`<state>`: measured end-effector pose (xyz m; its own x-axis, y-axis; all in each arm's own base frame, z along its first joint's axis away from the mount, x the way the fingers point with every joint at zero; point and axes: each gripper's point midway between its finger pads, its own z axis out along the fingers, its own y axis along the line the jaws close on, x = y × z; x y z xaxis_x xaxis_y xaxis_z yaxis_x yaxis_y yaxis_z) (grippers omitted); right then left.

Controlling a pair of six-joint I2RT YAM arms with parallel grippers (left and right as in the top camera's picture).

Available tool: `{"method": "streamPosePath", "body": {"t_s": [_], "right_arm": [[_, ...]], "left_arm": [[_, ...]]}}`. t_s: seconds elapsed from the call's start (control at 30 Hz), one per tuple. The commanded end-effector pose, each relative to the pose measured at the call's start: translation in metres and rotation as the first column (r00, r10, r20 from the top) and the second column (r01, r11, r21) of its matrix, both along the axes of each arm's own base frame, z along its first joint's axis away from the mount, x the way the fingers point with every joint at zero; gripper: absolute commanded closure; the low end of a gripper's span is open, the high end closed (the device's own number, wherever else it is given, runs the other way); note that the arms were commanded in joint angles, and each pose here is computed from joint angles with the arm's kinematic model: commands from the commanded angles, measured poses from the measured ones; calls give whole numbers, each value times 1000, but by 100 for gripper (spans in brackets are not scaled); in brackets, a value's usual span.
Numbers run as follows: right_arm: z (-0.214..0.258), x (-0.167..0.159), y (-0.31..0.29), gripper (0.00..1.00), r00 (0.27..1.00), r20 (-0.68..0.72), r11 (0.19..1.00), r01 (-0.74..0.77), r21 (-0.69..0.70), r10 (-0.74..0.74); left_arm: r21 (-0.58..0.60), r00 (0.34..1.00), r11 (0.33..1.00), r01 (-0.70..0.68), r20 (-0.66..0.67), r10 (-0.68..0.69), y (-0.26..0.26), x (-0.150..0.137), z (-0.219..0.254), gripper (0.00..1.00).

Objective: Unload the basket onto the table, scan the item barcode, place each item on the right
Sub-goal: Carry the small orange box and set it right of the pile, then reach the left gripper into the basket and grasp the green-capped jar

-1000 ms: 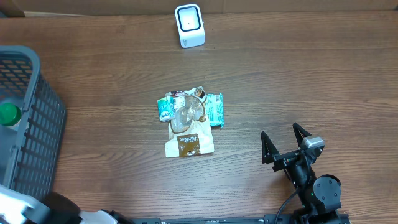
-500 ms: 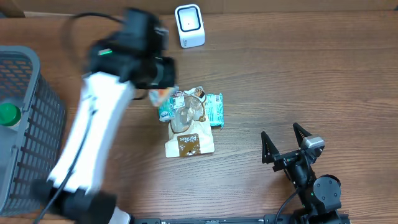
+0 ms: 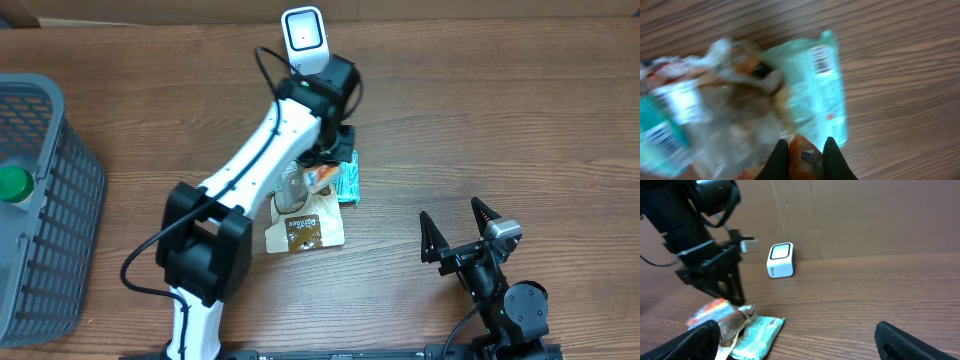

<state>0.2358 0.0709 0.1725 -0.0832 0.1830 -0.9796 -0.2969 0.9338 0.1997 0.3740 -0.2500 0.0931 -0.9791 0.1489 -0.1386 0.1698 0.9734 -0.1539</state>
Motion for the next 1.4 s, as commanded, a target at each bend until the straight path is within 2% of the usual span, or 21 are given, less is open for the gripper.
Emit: {"method": "streamPosePath", "body": {"t_s": [0.0,0.07,0.1,0.13,0.2,0.23,0.27,0.3,0.33,0.47,0.53,0.6,0.67,0.77,0.87,1.03,1.2,1.27,1.37], "right_arm": [[-2,0,1,0,1000,4,1000,-5,-3,5],[-2,0,1,0,1000,4,1000,-5,-3,5],[-2,0,1,0,1000,4,1000,-5,-3,5],[-2,0,1,0,1000,4,1000,-5,-3,5],[-2,0,1,0,1000,4,1000,-5,-3,5],[-2,0,1,0,1000,4,1000,-5,-3,5],[-2,0,1,0,1000,4,1000,-5,-3,5],[-2,0,1,0,1000,4,1000,-5,-3,5],[-2,0,1,0,1000,4,1000,-5,-3,5],[-2,0,1,0,1000,4,1000,-5,-3,5],[-2,0,1,0,1000,4,1000,-5,-3,5],[-2,0,1,0,1000,4,1000,-5,-3,5],[-2,0,1,0,1000,4,1000,-5,-3,5],[-2,0,1,0,1000,4,1000,-5,-3,5],[-2,0,1,0,1000,4,1000,-5,-3,5],[-2,0,1,0,1000,4,1000,-5,-3,5],[-2,0,1,0,1000,4,1000,-5,-3,5],[-2,0,1,0,1000,4,1000,-5,-3,5],[-2,0,1,0,1000,4,1000,-5,-3,5]], "left_arm": [[-24,1000,1000,9,23,-8,-28,-3,-7,96],[-54,998,998,40,58,-37,-50,-3,-8,93],[-59,997,997,53,66,-49,-56,-5,-10,85],[-71,995,995,69,80,-64,-66,-6,-10,81],[-88,994,993,75,87,-67,-75,-7,-11,67],[-97,992,992,83,98,-73,-82,-8,-10,39],[-102,991,991,89,107,-78,-85,-8,-9,23],[-105,990,990,92,115,-80,-87,-8,-8,16],[-111,989,989,93,122,-80,-88,-6,-6,14],[-127,981,988,85,186,-60,-74,14,34,9],[-146,968,988,44,251,-6,-53,31,82,8],[-160,950,987,5,309,45,-29,41,127,3],[-161,917,985,-58,382,116,5,47,176,0],[-157,821,971,-180,520,236,85,43,262,0],[-156,742,942,-297,584,331,149,30,301,1],[-140,625,819,-556,579,524,269,-9,319,0],[-65,499,601,-797,489,715,372,-59,298,0],[-49,407,484,-874,473,782,413,-81,293,0],[-42,326,389,-920,466,822,447,-100,289,0]]}}
